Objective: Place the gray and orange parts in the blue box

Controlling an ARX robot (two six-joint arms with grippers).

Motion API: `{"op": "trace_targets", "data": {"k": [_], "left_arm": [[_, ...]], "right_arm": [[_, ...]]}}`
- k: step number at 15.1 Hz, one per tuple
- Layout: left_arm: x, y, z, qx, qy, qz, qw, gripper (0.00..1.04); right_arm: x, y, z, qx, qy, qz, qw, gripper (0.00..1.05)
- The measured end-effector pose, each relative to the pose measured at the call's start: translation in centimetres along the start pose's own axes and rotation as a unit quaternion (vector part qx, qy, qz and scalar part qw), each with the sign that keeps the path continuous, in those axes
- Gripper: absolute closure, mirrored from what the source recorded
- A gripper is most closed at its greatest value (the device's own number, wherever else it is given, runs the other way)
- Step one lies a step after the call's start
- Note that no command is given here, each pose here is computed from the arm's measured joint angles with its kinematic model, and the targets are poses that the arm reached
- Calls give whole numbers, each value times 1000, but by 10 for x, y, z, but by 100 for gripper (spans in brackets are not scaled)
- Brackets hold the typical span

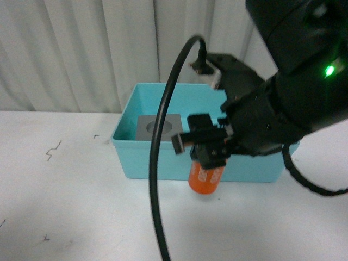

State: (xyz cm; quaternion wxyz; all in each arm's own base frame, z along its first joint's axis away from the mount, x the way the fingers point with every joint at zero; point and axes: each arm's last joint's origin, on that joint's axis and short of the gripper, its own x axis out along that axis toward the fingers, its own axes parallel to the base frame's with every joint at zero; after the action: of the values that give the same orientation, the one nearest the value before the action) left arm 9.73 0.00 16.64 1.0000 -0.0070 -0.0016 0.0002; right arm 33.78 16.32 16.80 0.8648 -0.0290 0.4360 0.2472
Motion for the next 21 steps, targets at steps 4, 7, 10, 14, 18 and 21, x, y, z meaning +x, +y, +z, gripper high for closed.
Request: {"op": "trace_targets", "data": {"k": [4, 7, 10, 14, 18, 21], "left_arm": [[0, 0, 0, 0, 0, 0, 1000, 7], [0, 0, 0, 0, 0, 0, 1000, 7], [0, 0, 0, 0, 0, 0, 1000, 7], [0, 0, 0, 0, 0, 0, 1000, 7], [0, 0, 0, 0, 0, 0, 1000, 7], [0, 0, 0, 0, 0, 0, 1000, 7]], "right_arm": [[-49, -49, 53, 11, -77, -42, 996, 56], [-61, -68, 74, 14, -105, -57, 993, 56], [-46, -78, 79, 14, -97, -55, 994, 56], [-28, -82, 82, 15, -88, -44, 995, 56], [-24, -83, 84, 14, -89, -41, 995, 56], [-19, -85, 87, 13, -91, -37, 995, 56]]}}
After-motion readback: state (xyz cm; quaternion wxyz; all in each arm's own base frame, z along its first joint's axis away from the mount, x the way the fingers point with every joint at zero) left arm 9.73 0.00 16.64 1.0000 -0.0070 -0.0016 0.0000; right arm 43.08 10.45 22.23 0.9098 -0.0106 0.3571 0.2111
